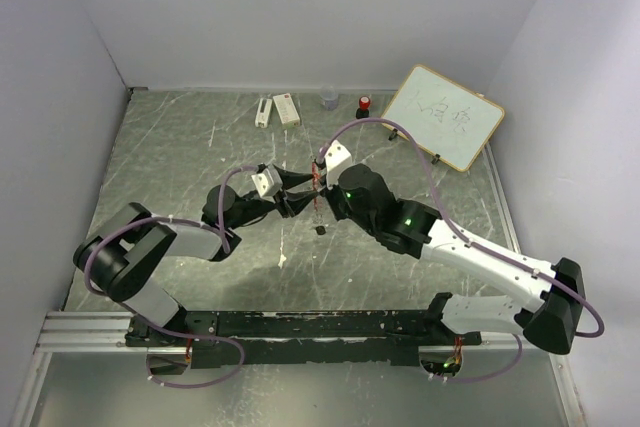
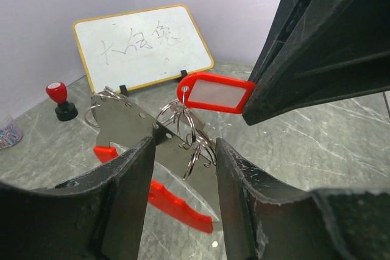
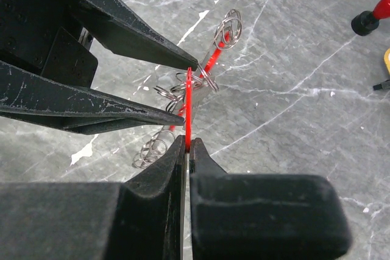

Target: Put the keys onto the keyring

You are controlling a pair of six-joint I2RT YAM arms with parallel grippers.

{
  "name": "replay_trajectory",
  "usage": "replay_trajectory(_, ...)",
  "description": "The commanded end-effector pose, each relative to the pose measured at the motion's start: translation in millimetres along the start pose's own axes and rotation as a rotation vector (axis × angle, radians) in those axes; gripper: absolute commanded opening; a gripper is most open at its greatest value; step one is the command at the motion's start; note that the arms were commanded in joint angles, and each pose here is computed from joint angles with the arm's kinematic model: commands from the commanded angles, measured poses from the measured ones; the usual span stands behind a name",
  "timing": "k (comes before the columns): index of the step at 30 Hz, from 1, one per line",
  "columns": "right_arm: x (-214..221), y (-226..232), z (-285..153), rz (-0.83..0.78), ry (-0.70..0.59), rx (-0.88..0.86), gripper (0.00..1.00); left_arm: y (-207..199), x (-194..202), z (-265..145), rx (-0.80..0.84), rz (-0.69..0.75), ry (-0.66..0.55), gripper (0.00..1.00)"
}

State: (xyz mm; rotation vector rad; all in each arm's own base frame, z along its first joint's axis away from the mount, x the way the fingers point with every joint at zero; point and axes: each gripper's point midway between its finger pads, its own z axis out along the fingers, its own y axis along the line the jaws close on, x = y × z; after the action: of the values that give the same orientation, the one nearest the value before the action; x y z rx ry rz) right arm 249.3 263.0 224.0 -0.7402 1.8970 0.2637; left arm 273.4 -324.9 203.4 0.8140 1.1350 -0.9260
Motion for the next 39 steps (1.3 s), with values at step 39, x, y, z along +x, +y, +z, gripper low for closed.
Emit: replay_trajectory(39, -5.4, 4.4, -9.1, 0.011, -0.024, -0.022, 0.0, 6.8, -27.2, 6.3, -0.033, 0.052, -0.042, 0.29)
